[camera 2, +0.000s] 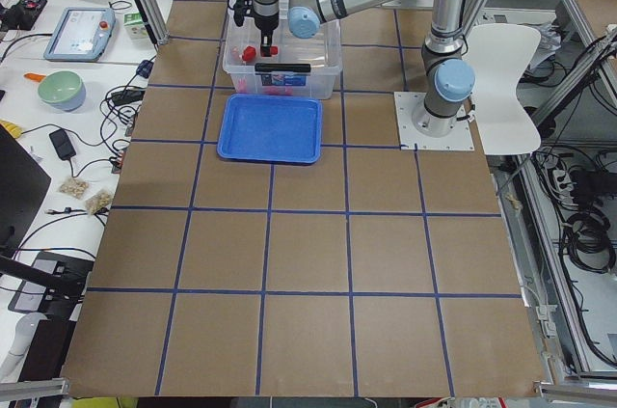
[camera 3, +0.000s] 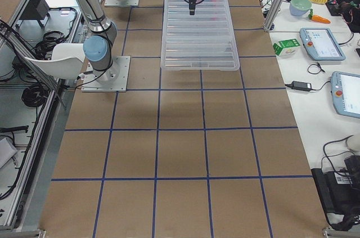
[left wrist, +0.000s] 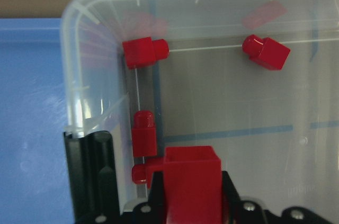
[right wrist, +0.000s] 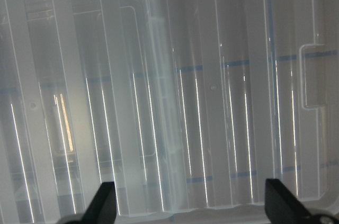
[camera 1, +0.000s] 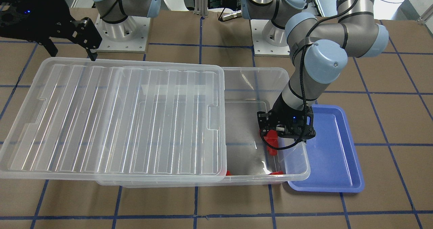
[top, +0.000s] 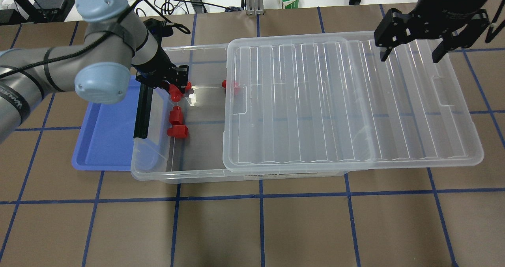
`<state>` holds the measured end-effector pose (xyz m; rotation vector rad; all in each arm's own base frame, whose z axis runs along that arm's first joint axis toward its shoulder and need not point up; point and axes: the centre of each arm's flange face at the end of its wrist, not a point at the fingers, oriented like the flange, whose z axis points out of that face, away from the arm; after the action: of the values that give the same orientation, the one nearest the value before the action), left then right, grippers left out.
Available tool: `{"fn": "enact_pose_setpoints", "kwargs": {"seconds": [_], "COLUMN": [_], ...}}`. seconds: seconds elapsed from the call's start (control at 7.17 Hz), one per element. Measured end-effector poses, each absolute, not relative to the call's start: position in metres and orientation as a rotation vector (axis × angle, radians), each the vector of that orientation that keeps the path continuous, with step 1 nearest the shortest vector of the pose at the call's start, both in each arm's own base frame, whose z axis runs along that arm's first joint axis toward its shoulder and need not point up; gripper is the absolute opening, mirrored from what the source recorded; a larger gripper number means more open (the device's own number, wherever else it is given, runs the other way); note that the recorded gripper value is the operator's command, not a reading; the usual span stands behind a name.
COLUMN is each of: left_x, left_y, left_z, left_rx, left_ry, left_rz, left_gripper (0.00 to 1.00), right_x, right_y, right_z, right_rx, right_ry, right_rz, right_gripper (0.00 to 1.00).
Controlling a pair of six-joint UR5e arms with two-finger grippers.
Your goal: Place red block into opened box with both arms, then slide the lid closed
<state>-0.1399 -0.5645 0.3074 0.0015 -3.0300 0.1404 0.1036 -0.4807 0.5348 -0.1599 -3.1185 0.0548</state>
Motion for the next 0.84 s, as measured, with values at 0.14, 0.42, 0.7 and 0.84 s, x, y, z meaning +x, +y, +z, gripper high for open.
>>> {"fn": "enact_pose_setpoints", "kwargs": {"seconds": [0.14, 0.42, 0.7, 0.84], "left_x": [-0.144, -0.159, -0.161, -0.159], "left_y": [-0.563, -0.56, -0.561, -0.564], "left_z": [0.294, 0.284, 0.289, 0.296], "left_rx": [0.027, 0.014, -0.002, 0.001], "left_ry": [-3.027, -3.026, -3.026, -3.025], "left_rz": [0.154, 0.151, 0.174, 0.192], "left_gripper": [0.1, 1.0, 1.0, 1.0], "right_x": [0.109, 0.112, 0.112, 0.111], "right_y": [-0.482, -0.483, -0.484, -0.484], "right_z": [0.532, 0.531, 0.531, 0.53], "right_rx": [-0.156, -0.141, -0.137, -0.137], "right_ry": [-3.123, -3.126, -3.124, -3.122], "right_rz": [0.048, 0.048, 0.056, 0.057], "right_gripper": [1.0, 1.0, 1.0, 1.0]}}
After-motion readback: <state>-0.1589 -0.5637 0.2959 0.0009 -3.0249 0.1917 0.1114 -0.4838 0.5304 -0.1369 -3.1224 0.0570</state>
